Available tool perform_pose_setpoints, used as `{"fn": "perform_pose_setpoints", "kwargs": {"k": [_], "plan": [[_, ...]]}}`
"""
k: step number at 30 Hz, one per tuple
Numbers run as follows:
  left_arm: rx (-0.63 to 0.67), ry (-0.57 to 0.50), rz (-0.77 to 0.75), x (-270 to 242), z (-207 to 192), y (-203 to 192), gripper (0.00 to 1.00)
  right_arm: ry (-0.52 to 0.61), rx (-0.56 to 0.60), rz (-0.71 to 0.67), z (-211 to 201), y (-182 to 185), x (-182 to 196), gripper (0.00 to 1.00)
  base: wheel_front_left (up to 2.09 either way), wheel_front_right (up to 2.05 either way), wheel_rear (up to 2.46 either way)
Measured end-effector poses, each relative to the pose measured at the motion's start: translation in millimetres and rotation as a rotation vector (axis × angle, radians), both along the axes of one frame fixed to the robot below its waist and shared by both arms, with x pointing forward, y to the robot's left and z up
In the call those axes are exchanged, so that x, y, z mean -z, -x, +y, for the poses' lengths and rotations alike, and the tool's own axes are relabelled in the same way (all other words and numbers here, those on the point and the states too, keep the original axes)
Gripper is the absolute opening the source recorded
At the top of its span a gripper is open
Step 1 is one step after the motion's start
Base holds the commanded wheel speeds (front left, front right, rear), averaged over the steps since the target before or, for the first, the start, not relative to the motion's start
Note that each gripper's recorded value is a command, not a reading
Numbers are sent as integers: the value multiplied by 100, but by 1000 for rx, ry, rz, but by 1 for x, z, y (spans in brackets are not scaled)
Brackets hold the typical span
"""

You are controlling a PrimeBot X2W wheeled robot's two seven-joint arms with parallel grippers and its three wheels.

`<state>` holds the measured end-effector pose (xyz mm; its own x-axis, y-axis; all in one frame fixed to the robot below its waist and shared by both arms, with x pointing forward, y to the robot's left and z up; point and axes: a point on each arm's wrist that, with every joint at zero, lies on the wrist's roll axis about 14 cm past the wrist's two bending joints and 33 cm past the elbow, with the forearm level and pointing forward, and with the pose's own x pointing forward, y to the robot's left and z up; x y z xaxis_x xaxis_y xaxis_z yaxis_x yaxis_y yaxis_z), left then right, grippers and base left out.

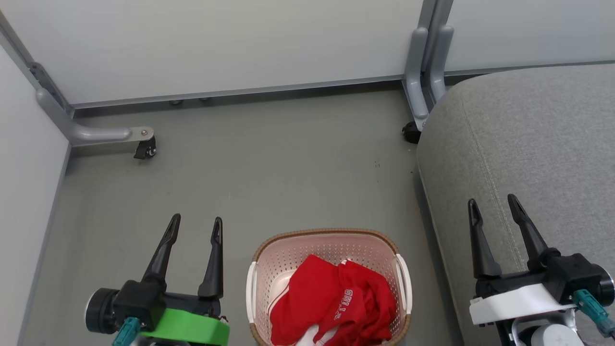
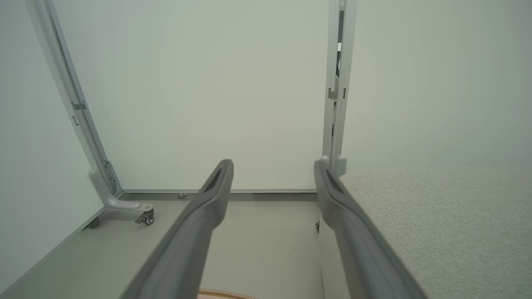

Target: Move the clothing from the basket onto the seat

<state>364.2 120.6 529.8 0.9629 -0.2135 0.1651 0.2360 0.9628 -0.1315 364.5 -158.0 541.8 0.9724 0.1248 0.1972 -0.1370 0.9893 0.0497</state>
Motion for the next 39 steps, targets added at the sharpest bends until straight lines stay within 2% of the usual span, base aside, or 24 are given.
{"fn": "perform_pose_setpoints", "kwargs": {"k": [10, 17, 23, 29, 39], "plan": [[115, -15, 31, 14, -37, -30, 100, 7, 97, -23, -33, -27, -6, 100, 0, 0, 0], [317, -52, 105, 50, -99, -56, 100, 24, 128, -33, -44, -56, -3, 100, 0, 0, 0], [519, -109, 191, 98, -146, -68, 100, 36, 189, -17, -67, -79, 9, 100, 0, 0, 0], [661, -133, 302, 153, -175, -73, 100, 43, 289, 26, -103, -90, 32, 100, 0, 0, 0], [847, -163, 591, 262, -199, -43, 100, 85, 374, 107, -135, -101, 71, 100, 0, 0, 0]]}}
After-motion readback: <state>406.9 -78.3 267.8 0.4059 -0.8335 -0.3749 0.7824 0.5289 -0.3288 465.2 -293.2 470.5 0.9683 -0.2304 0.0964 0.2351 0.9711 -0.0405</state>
